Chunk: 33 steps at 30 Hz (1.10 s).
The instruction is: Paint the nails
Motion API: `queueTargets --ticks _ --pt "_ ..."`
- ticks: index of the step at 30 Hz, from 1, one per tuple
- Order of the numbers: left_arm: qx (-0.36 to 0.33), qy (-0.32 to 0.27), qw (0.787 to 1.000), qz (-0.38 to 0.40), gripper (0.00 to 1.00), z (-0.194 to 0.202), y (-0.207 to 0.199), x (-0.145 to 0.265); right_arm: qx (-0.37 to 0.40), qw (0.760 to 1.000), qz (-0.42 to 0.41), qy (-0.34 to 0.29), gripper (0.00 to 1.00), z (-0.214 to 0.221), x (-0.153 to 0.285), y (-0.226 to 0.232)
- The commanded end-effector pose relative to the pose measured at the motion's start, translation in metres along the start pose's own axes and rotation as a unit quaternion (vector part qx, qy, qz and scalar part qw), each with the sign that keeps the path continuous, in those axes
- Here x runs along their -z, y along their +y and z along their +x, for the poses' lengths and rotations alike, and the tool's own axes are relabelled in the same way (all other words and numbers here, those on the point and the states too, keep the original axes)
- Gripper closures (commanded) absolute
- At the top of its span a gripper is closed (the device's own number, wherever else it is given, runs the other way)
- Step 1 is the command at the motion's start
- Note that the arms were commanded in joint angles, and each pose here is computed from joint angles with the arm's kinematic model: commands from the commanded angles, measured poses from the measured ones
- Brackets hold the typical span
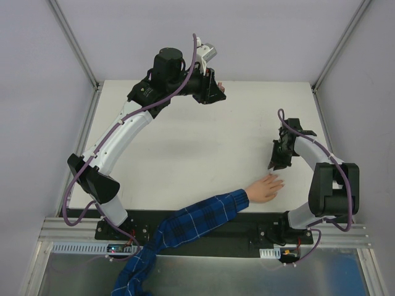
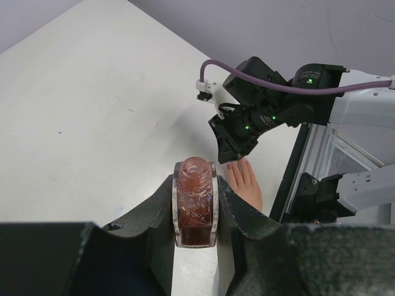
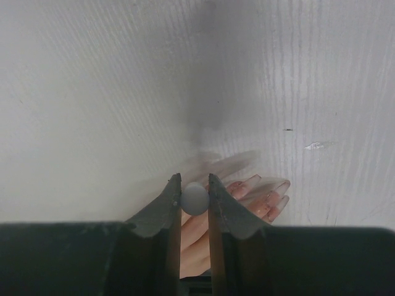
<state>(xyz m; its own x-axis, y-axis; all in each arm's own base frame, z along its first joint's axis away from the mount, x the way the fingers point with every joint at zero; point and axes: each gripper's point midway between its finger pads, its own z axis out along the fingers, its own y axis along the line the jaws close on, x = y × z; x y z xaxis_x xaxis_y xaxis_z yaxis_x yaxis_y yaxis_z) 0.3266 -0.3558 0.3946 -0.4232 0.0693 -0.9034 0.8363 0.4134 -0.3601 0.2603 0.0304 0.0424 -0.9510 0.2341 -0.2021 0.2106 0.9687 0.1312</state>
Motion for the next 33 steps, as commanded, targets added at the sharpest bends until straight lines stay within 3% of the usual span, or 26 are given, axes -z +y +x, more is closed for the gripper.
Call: queueTargets --ticks 1,33 --pt "-0.017 -0.03 0.999 0.011 1.0 -0.02 -0.014 0.015 0.004 1.0 0.01 -0.005 1.0 0.0 0.006 -0.003" --pt "-0.024 -0.033 0.999 0.01 1.0 -0.022 -0.014 0.016 -0.036 0.999 0.039 -0.007 1.0 -0.011 0.002 -0.024"
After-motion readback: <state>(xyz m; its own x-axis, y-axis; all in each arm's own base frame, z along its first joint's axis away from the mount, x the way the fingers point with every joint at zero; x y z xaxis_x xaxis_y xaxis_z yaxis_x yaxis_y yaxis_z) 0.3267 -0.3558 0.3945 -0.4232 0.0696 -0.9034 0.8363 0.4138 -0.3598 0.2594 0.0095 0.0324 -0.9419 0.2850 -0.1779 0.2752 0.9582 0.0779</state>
